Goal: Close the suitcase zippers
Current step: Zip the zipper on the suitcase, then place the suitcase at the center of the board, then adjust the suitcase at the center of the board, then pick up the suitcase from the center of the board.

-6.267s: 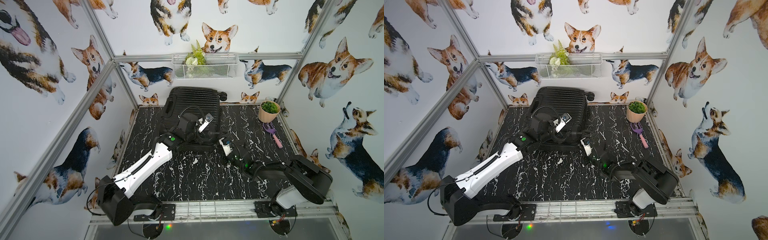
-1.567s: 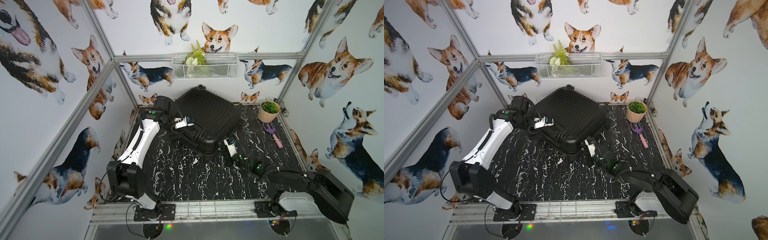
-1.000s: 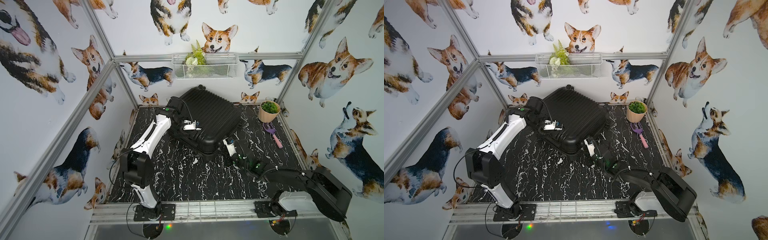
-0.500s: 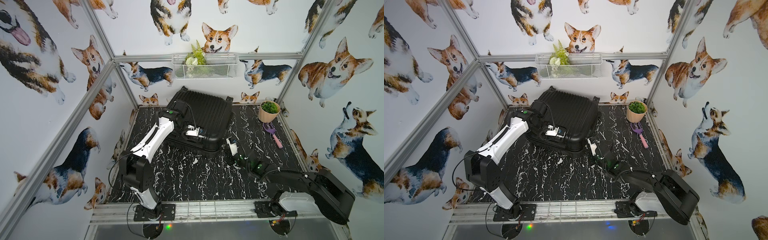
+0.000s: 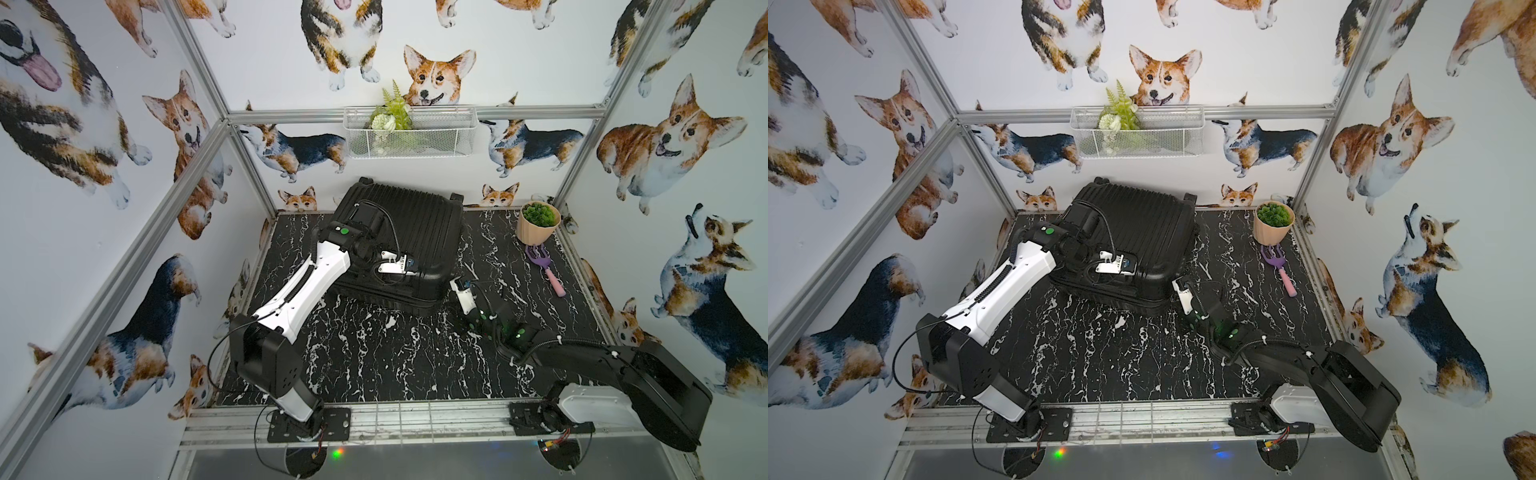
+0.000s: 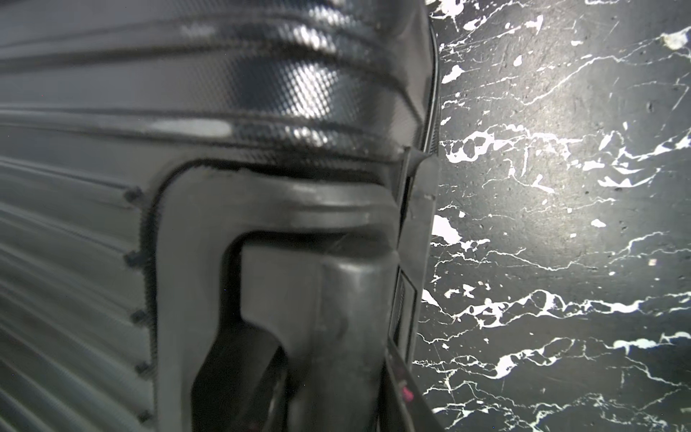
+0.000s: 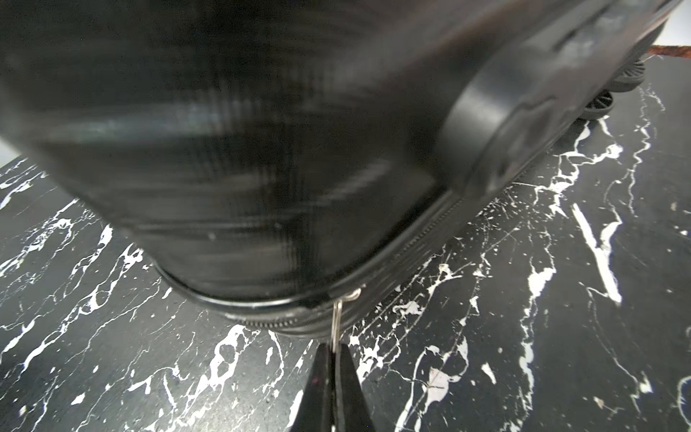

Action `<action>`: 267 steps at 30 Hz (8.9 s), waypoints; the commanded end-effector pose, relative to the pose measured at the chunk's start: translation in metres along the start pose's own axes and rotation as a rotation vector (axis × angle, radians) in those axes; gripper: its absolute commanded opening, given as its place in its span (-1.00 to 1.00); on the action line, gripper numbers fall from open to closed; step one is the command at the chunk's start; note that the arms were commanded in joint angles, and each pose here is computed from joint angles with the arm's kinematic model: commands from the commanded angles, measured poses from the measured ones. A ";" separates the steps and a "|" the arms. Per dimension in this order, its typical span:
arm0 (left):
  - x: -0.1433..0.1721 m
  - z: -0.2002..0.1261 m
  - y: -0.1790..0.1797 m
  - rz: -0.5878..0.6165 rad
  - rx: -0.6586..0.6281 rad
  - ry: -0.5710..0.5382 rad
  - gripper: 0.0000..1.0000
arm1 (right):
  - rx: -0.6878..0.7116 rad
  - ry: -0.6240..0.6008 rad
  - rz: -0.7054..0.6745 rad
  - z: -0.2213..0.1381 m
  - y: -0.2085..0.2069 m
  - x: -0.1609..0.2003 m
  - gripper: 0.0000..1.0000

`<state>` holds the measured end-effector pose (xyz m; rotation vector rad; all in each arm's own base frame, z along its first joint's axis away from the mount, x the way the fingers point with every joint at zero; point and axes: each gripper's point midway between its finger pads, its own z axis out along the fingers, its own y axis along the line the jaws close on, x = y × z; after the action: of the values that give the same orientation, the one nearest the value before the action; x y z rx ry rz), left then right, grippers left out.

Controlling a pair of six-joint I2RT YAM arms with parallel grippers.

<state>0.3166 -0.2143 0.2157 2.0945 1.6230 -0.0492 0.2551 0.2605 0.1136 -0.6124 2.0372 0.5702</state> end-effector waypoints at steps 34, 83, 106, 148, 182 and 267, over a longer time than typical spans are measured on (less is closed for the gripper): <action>-0.012 -0.020 0.069 -0.042 -0.372 0.050 -0.52 | -0.132 0.017 -0.125 0.000 0.037 -0.004 -1.00; -0.122 0.054 0.103 -0.862 -0.288 -0.063 -0.65 | -0.300 -0.001 -0.180 0.044 0.099 -0.016 -1.00; -0.136 0.073 0.138 -1.083 -0.347 -0.150 -0.67 | -0.495 0.027 -0.229 0.032 0.153 -0.008 -1.00; 0.177 -0.095 0.159 -1.565 -0.849 0.011 0.17 | -0.003 -0.031 -0.047 0.007 0.031 -0.005 -1.00; 0.136 0.010 0.021 -1.435 -0.141 0.289 -0.43 | 0.213 0.001 0.020 -0.018 -0.052 -0.014 -1.00; 0.111 -0.009 -0.029 -0.409 0.035 0.109 -0.50 | 0.224 0.043 0.071 -0.025 -0.085 -0.009 -1.00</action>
<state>0.3240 -0.1060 0.1712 1.8119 2.1063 -0.1174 0.3043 0.1634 0.1149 -0.3241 2.1611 0.2551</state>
